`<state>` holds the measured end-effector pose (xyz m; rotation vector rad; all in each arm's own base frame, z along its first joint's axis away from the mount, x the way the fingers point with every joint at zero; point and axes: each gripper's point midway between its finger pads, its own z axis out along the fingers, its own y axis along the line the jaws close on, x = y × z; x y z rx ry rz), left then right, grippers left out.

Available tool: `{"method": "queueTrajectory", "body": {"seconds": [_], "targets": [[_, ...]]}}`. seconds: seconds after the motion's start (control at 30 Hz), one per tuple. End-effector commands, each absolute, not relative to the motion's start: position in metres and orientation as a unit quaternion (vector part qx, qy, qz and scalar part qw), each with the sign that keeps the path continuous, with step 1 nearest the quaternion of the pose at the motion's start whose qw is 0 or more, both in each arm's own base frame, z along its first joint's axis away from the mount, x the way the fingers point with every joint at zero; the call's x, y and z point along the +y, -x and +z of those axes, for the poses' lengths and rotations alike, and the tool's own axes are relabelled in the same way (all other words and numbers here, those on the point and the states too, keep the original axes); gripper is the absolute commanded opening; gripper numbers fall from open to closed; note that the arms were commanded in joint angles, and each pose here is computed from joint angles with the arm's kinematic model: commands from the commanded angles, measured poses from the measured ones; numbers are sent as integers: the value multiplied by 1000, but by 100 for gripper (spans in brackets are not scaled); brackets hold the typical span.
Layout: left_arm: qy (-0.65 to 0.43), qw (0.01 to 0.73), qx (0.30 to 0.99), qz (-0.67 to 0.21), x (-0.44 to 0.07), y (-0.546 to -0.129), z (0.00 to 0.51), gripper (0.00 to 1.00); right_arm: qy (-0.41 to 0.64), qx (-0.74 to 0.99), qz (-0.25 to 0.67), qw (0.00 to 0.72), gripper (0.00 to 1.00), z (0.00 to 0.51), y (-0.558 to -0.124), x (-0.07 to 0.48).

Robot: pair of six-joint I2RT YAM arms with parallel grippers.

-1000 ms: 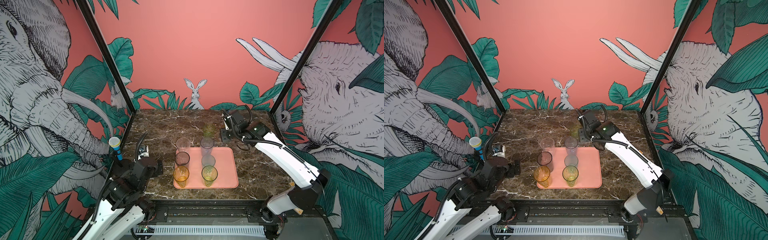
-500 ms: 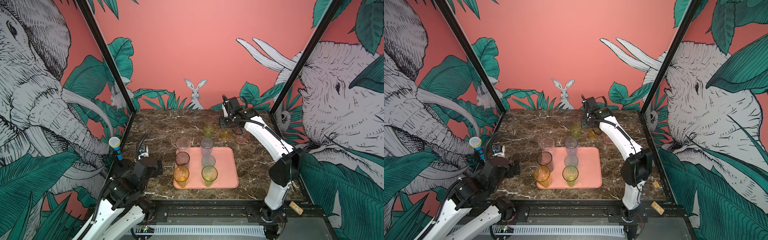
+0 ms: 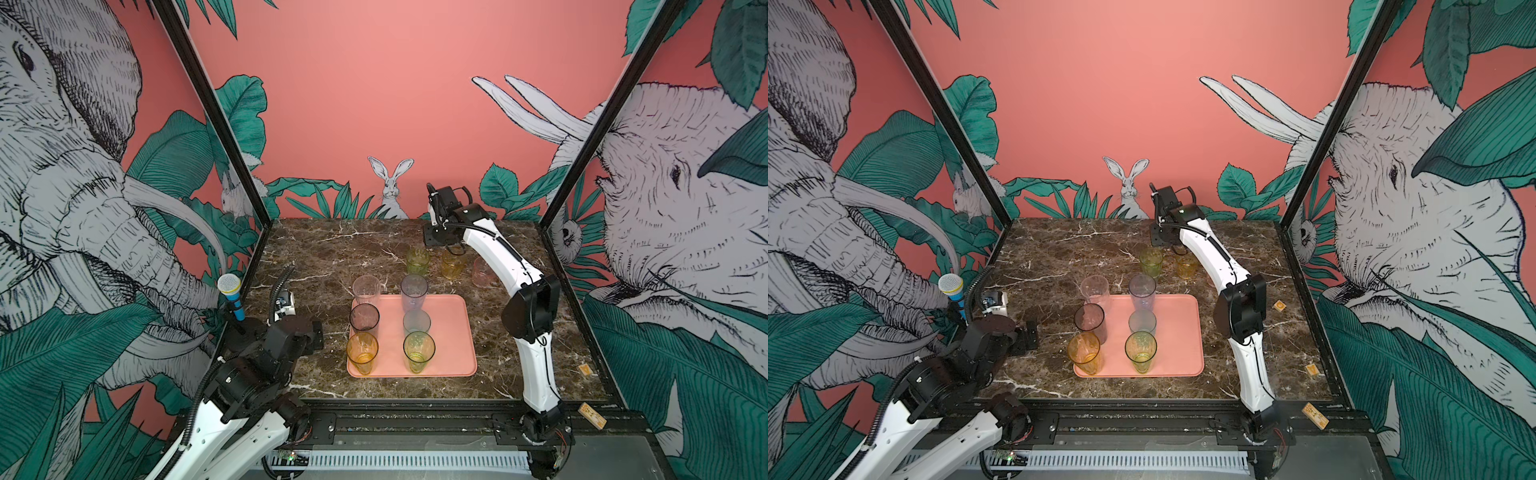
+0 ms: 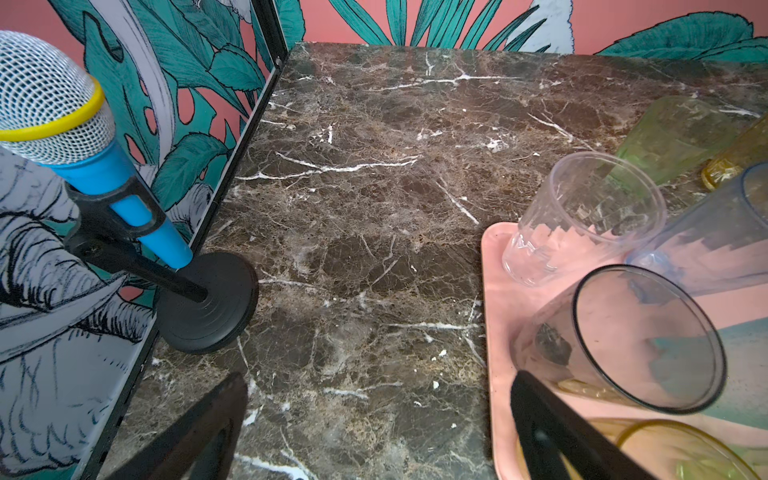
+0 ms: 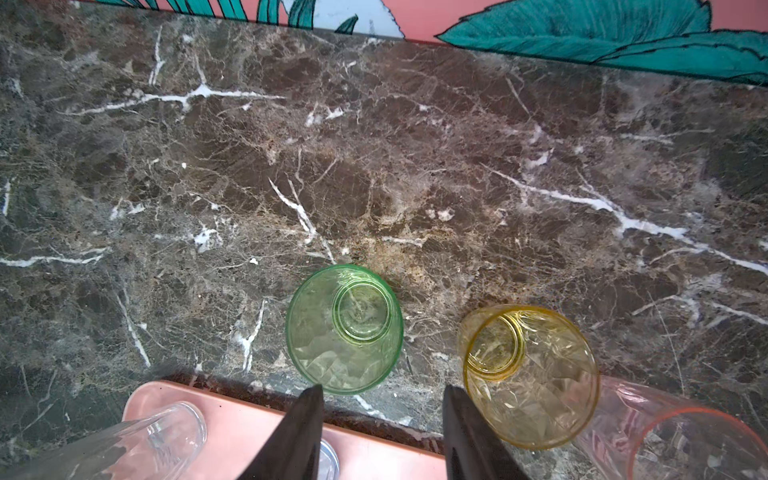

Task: Place the glasses into the tray
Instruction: 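Move the right gripper over the second green glass farthest from the robot, then lower the right gripper and close it on the green glass rim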

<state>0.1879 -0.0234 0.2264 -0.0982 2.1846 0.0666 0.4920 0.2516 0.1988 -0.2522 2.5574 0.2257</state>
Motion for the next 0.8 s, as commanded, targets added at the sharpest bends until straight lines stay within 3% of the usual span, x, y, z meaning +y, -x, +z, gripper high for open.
{"method": "queueTrajectory", "body": {"seconds": [0.0,0.77], "targets": [[52,460,886,29,-18,-185,230,99,91,957,83,261,49,190,-491,252],[51,458,887,26,-20,-185,228,100,74,972,52,216,45,132,-499,251]]}}
